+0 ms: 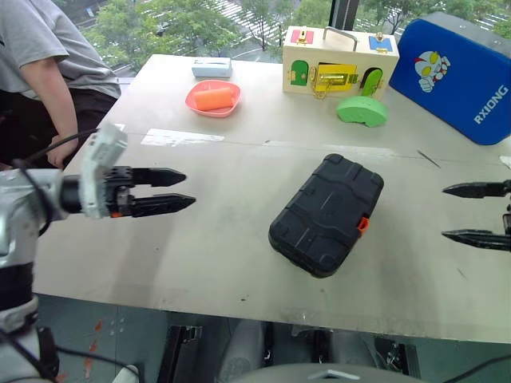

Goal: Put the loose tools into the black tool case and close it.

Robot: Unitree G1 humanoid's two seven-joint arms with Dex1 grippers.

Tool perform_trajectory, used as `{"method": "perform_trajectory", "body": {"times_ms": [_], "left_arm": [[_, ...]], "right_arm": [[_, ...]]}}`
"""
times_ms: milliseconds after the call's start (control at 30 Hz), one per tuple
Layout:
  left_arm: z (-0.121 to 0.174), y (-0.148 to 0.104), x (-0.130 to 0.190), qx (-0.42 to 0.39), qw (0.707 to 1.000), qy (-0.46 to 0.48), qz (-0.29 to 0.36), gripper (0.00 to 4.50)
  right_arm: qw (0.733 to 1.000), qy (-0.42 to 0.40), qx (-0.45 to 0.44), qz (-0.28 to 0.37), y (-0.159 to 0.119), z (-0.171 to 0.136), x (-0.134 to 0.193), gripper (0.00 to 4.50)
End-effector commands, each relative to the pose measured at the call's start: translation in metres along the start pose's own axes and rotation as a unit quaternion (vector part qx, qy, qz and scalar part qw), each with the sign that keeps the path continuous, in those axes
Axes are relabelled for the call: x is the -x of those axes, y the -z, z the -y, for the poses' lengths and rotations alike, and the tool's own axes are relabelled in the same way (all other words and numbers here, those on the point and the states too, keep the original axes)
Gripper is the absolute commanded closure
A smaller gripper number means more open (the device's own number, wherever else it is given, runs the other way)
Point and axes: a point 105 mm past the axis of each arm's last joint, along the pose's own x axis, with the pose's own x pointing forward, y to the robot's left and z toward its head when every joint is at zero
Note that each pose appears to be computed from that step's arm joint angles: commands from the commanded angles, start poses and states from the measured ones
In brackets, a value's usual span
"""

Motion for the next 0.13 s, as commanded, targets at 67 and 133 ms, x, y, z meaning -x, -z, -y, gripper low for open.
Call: {"method": "perform_trajectory", "body": {"times_ms": [67, 133], "left_arm": [[0.0114, -0.0073, -0.008, -0.031, 0.999, -0.013, 0.027, 0.02], [0.0165, -0.0033, -0.0132, -0.041, 0.999, -0.005, 0.019, 0.02]], "right_arm": [[1.0, -0.005, 0.004, -0.001, 0.0023, 0.0026, -0.0084, 0.04], [1.0, -0.008, 0.003, -0.001, 0.0021, 0.0034, -0.0122, 0.04]]}}
